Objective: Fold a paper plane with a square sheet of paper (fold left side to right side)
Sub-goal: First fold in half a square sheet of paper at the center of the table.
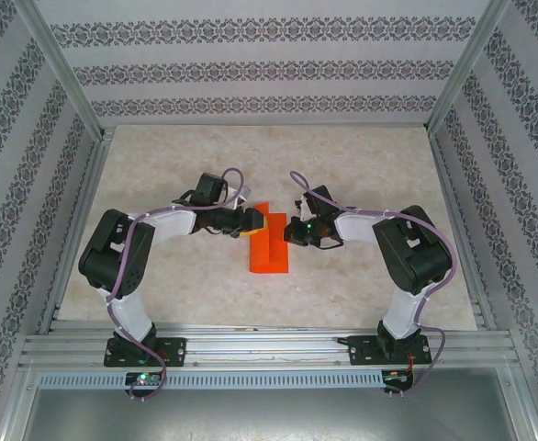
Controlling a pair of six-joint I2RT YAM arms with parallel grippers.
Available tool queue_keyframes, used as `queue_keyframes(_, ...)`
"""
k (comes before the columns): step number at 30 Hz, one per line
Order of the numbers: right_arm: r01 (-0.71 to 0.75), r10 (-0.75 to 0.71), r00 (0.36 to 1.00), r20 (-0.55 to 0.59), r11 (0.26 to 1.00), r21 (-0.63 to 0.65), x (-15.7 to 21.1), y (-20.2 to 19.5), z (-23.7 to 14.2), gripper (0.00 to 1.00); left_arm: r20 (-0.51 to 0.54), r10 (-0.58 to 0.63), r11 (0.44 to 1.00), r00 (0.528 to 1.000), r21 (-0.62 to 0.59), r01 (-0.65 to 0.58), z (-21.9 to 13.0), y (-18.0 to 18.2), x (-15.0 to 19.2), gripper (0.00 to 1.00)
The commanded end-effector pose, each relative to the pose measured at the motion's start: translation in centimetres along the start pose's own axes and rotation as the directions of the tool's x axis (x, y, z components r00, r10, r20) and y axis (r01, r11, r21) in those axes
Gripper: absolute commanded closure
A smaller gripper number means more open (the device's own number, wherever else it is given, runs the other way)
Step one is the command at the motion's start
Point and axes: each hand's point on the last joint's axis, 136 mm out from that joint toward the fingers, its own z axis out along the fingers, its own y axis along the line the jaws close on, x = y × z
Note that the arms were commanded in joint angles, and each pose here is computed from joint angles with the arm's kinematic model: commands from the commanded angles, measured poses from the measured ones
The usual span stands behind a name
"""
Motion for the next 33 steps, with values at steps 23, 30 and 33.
queue_keyframes(23, 0.048, -0.044, 0.991, 0.128, 0.999, -0.027, -1.5, 1.6, -3.9, 0.8, -0.021, 0.009, 0.998, 1.0, -0.056, -0.011, 2.1, 0.8, 0.0, 1.0)
queue_keyframes(30, 0.074, -0.043, 0.992, 0.12, 0.961, -0.267, -1.3, 5.0, -4.8, 0.52, -0.029, 0.015, 0.998, 0.999, -0.053, -0.017, 2.1, 0.6, 0.3, 1.0)
queue_keyframes(33, 0.071, -0.043, 0.994, 0.099, 0.95, -0.303, -1.1, 5.6, -4.1, 0.49, -0.031, 0.017, 0.998, 0.999, -0.052, -0.019, 2.2, 0.6, 0.4, 1.0)
